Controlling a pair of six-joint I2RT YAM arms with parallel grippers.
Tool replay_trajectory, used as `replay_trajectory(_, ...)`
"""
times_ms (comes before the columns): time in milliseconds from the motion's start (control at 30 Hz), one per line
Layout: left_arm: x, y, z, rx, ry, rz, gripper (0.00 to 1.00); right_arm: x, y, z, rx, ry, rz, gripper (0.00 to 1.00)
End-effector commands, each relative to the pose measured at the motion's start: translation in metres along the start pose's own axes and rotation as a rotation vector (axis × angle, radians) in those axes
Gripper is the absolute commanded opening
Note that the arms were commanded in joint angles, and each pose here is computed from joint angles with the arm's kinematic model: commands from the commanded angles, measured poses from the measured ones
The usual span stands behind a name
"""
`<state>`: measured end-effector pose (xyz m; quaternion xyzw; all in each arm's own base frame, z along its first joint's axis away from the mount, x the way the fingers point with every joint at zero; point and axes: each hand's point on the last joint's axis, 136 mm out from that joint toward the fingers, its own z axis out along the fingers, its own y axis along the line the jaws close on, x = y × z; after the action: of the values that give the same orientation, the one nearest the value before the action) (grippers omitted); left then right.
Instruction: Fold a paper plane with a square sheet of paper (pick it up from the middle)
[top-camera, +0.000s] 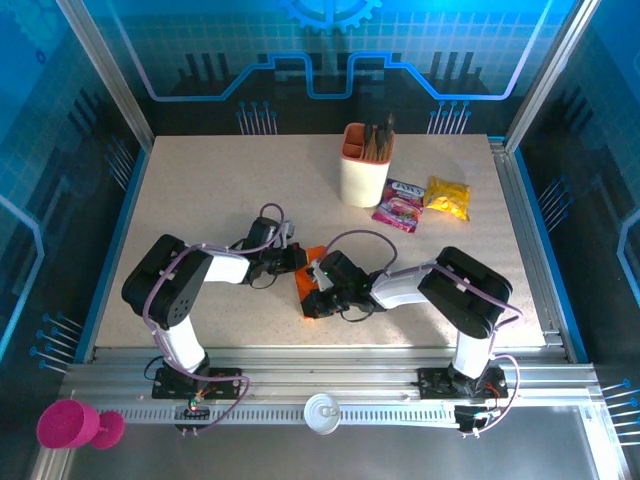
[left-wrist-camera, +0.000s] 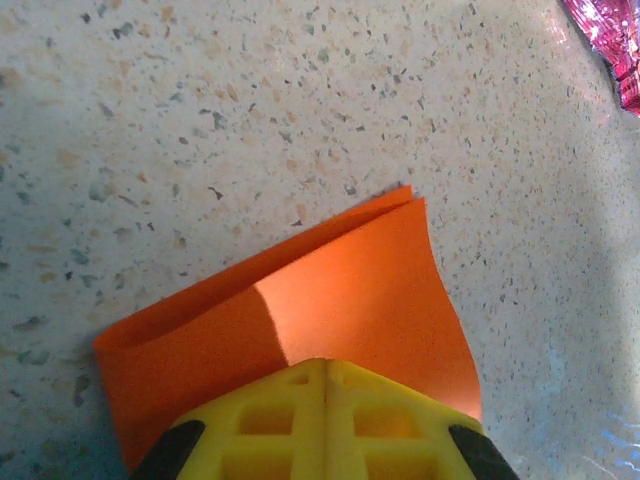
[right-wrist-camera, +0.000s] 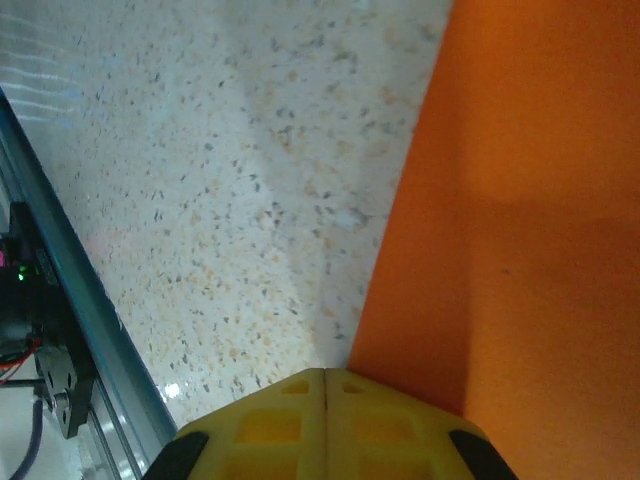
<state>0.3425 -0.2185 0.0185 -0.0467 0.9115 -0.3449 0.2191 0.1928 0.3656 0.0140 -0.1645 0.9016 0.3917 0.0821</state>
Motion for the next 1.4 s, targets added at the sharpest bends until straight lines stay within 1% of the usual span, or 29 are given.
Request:
replay_trajectory(0, -0.009, -0.015, -0.012, 0.012, -0.004, -0.012, 0.00, 0.022, -0.029, 0.002, 0.067, 0.043, 0.084, 0.00)
replay_trajectory(133, -0.019, -0.030, -0.027, 0.034, -0.046, -0.027, 0.00, 0.021, -0.029, 0.004, 0.060, 0.033, 0.091, 0.00)
replay_trajectory(267, -0.017, -0.036, -0.039, 0.056, -0.062, -0.059, 0.03, 0.023, -0.032, 0.005, 0.067, 0.036, 0.101, 0.00)
replay_trajectory(400, -0.002, -0.034, -0.043, 0.067, -0.038, -0.089, 0.00, 0.026, -0.035, 0.006, 0.069, 0.038, 0.111, 0.00)
replay_trajectory(533, 0.013, -0.027, -0.041, 0.071, -0.022, -0.119, 0.00, 0.027, -0.036, 0.006, 0.074, 0.039, 0.115, 0.00)
replay_trajectory(800, 0.045, -0.031, -0.023, 0.104, 0.034, -0.119, 0.00, 0.030, -0.042, 0.006, 0.095, 0.046, 0.136, 0.00)
replay_trajectory(900, 0.053, -0.020, -0.017, 0.065, 0.033, -0.140, 0.00, 0.032, -0.043, 0.006, 0.104, 0.048, 0.143, 0.00)
replay_trajectory(1033, 0.056, 0.003, -0.012, -0.028, 0.009, -0.193, 0.00, 0.037, -0.048, 0.005, 0.132, 0.064, 0.161, 0.00)
replay_trajectory(1200, 0.048, 0.019, -0.013, -0.135, -0.024, -0.201, 0.00, 0.047, -0.056, 0.006, 0.187, 0.098, 0.184, 0.00)
replay_trajectory(1367, 0.035, 0.022, -0.013, -0.177, -0.039, -0.190, 0.00, 0.055, -0.065, 0.006, 0.229, 0.126, 0.202, 0.00)
